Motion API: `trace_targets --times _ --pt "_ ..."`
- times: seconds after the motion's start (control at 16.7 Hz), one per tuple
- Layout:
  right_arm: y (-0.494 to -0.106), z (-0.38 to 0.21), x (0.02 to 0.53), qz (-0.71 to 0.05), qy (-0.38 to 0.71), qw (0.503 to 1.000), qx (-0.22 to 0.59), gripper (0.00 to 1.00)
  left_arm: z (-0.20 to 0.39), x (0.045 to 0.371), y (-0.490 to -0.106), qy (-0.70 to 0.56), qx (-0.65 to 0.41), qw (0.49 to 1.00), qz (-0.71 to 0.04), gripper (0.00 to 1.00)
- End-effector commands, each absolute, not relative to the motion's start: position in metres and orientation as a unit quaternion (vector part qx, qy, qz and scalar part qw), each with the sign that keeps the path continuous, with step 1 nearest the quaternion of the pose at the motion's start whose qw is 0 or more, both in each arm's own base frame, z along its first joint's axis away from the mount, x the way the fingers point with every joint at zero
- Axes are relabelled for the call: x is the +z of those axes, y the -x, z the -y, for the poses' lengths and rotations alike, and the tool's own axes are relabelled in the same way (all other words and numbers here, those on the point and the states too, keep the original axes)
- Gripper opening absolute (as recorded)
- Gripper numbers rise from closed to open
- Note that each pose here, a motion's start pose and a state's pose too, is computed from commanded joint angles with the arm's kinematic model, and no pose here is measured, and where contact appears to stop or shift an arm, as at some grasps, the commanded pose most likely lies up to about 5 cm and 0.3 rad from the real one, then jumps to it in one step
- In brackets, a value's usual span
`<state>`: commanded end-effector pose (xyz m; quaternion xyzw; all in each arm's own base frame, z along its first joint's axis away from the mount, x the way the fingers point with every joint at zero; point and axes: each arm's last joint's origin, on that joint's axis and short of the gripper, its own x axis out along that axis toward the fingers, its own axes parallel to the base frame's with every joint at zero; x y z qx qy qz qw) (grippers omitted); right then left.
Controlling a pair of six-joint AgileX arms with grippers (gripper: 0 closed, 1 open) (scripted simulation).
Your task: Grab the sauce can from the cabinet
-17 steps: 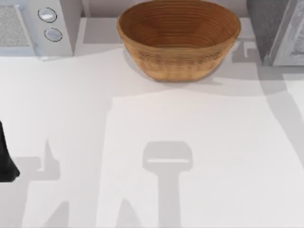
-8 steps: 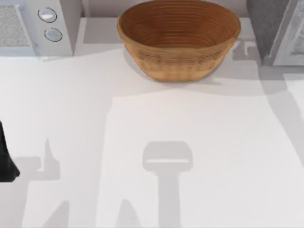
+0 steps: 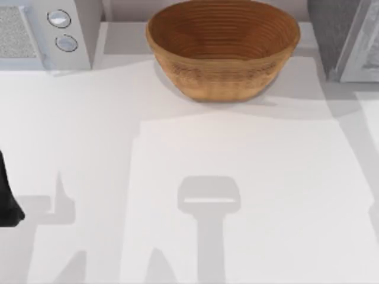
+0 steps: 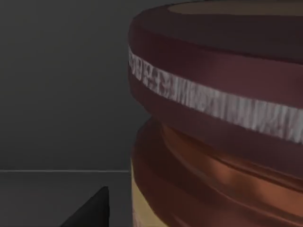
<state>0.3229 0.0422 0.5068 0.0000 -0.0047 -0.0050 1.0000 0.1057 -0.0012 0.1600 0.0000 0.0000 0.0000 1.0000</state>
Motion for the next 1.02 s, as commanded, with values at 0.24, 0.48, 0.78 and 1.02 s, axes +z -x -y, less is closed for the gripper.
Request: trace_targets --times 0.24,0.48,0.78,1.02 --pt "-0.3234 -0.0422 0.5068 0.005 0.0 1.0 -0.005 1.0 0.0012 0.16 -0.1057 0.0 0.0 1.0 0.0 1.0" --pt "-0.3234 -0.0422 0.5068 0.005 0.0 1.0 -0.005 0.7 0.0012 0.16 -0.1057 0.0 0.0 1.0 0.0 1.0" --pt "-0.3234 -0.0422 0.5068 0.005 0.0 1.0 -0.005 0.32 0.0012 0.16 -0.1057 0.0 0.0 1.0 0.0 1.0" --pt "-0.3234 -0.0422 0.5068 0.005 0.0 1.0 -0.005 0.02 0.0012 0.16 -0.1057 0.0 0.0 1.0 0.0 1.0"
